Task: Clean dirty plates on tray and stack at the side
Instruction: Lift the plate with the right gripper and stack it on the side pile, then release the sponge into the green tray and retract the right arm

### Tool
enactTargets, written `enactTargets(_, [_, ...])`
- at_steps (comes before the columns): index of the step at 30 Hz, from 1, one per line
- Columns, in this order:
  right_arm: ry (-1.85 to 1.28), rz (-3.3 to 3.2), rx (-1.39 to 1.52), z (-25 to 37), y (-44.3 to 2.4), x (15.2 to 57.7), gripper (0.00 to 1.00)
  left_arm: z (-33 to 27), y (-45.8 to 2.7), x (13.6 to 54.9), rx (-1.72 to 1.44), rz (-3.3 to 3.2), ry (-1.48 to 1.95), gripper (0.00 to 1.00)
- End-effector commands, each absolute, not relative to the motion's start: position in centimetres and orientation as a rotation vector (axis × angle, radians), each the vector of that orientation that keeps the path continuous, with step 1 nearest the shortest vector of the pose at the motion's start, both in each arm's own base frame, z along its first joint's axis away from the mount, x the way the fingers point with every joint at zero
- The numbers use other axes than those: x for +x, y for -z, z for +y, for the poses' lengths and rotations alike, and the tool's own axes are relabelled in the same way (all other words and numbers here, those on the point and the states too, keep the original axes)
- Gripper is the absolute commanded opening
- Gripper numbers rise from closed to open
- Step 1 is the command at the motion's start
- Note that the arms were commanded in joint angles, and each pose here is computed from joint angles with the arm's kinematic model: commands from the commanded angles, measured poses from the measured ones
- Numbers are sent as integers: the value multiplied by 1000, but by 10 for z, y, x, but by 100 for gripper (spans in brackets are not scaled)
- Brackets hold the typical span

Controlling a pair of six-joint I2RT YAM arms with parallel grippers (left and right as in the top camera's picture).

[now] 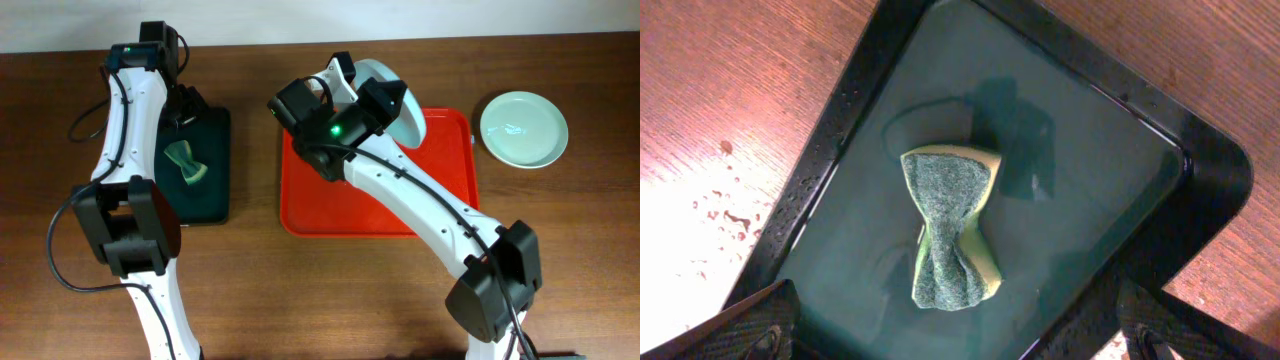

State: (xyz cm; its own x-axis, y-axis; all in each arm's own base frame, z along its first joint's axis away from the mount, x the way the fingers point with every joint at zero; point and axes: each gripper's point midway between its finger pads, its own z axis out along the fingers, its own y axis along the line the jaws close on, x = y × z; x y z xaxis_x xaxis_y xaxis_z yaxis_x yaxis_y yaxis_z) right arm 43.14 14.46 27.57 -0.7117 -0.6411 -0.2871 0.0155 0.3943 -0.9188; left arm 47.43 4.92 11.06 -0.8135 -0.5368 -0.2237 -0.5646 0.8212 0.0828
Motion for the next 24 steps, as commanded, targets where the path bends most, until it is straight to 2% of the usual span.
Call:
enactTargets(1, [661, 2419, -829, 174, -186, 440, 4, 50, -125, 476, -865, 2783, -186, 99])
enactTargets(3, [671, 2511, -653, 137, -185, 441, 4, 50, -125, 476, -865, 2783, -186, 99])
enactTargets(5, [514, 2547, -521, 119, -185, 456, 4, 50, -125, 476, -865, 2783, -187, 99])
enactTargets(6, [344, 2577, -457, 108, -181, 468, 4, 50, -125, 476, -866, 2783, -186, 99])
enactTargets(8, [-257, 2583, -322, 85, -179, 489, 4, 51, -125, 476, -867, 2783, -187, 99])
enactTargets(10, [-622, 2503, -172, 39, -188, 497, 4, 51, -125, 476, -867, 2783, -187, 99])
enactTargets(11, [-677, 2487, -72, 4, -184, 499, 4, 51, -125, 476, -867, 2783, -187, 99])
enactTargets(15, [-638, 2504, 717, -141, -132, 484, 4, 51, -125, 476, -867, 2783, -187, 99])
enactTargets(18, [-510, 2497, 1055, -211, -90, 456, 4, 51, -125, 476, -867, 2783, -187, 99])
enactTargets(20, [-366, 2512, 1142, -240, -78, 440, 4, 51, -125, 476, -867, 2783, -187, 99])
enactTargets(24, [-287, 2533, 1169, -249, -67, 435, 4, 51, -125, 476, -867, 2783, -187, 99])
